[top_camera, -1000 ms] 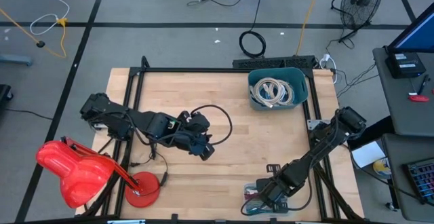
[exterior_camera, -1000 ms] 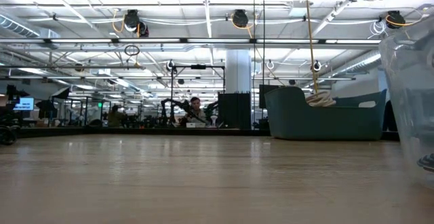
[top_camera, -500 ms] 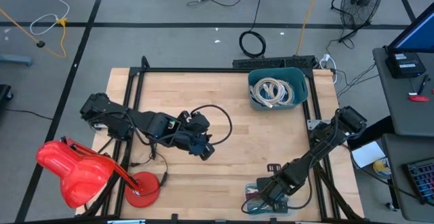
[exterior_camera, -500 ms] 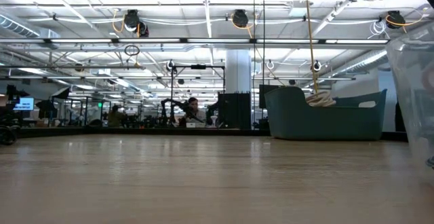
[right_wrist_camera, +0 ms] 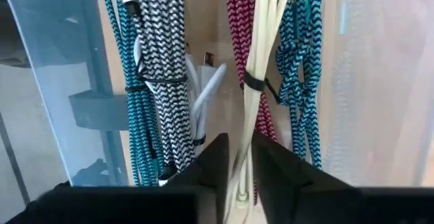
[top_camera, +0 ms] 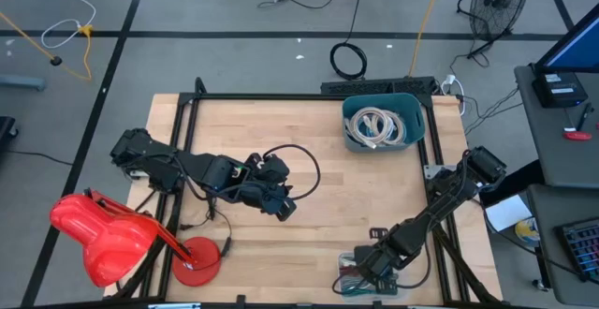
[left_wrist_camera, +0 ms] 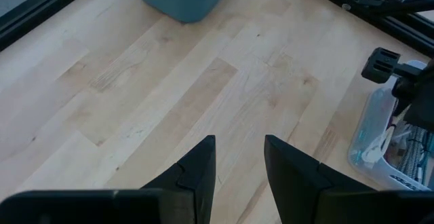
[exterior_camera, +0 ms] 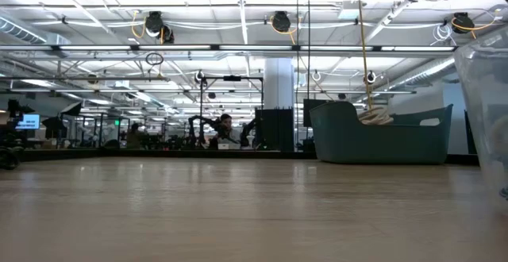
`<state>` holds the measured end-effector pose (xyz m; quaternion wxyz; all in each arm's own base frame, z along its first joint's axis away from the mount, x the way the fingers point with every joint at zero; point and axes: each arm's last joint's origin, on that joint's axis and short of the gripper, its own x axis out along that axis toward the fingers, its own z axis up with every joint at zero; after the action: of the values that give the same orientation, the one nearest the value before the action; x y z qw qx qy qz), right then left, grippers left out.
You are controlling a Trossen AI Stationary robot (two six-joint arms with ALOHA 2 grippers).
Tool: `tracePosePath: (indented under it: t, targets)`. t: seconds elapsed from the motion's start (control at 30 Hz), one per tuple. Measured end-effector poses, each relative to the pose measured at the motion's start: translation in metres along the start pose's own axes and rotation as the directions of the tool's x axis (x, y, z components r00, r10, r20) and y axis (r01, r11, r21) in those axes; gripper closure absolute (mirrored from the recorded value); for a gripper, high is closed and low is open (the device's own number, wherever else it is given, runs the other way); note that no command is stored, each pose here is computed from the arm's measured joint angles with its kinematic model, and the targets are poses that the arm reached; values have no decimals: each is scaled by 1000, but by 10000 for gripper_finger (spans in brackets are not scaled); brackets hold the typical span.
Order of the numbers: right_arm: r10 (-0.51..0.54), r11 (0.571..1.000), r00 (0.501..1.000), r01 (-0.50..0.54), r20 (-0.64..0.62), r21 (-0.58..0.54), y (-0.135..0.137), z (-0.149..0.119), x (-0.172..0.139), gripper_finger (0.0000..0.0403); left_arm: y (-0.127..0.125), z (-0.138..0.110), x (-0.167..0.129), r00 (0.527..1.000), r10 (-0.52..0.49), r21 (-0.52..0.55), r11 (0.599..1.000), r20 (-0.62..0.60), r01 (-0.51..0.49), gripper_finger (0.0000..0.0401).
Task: Pick & Place USB Port
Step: Put the brown charger cable into the transparent bin, then return to Home Position
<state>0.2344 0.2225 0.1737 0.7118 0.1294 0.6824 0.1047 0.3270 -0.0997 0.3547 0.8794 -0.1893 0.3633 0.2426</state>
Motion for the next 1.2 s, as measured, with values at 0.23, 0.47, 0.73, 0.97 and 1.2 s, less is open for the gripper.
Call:
tracePosePath:
  t: [0.23, 0.47, 0.73, 0.97, 1.2]
  targets:
    - [39, 999, 999, -39, 37, 12, 5, 3, -14, 272, 0, 0, 0, 1000, 0, 0, 1000, 0, 0, 272]
    - [122, 992, 983, -124, 136, 3, 11, 13, -33, 224, 0, 0, 0, 1000, 0, 1, 1000, 1, 0, 272]
    - [240, 968, 911, -249, 336, -16, 10, 30, -66, 217, -1, 1, 0, 1000, -8, 1, 1000, 9, 8, 272]
    - [274, 955, 811, -293, 517, -45, -1, 37, -108, 228, -1, 1, 0, 1000, -8, 16, 1000, 10, 7, 272]
    - [175, 982, 678, -177, 714, -71, -18, 34, -150, 239, 2, 4, 2, 1000, -1, 29, 1000, 12, 1, 272]
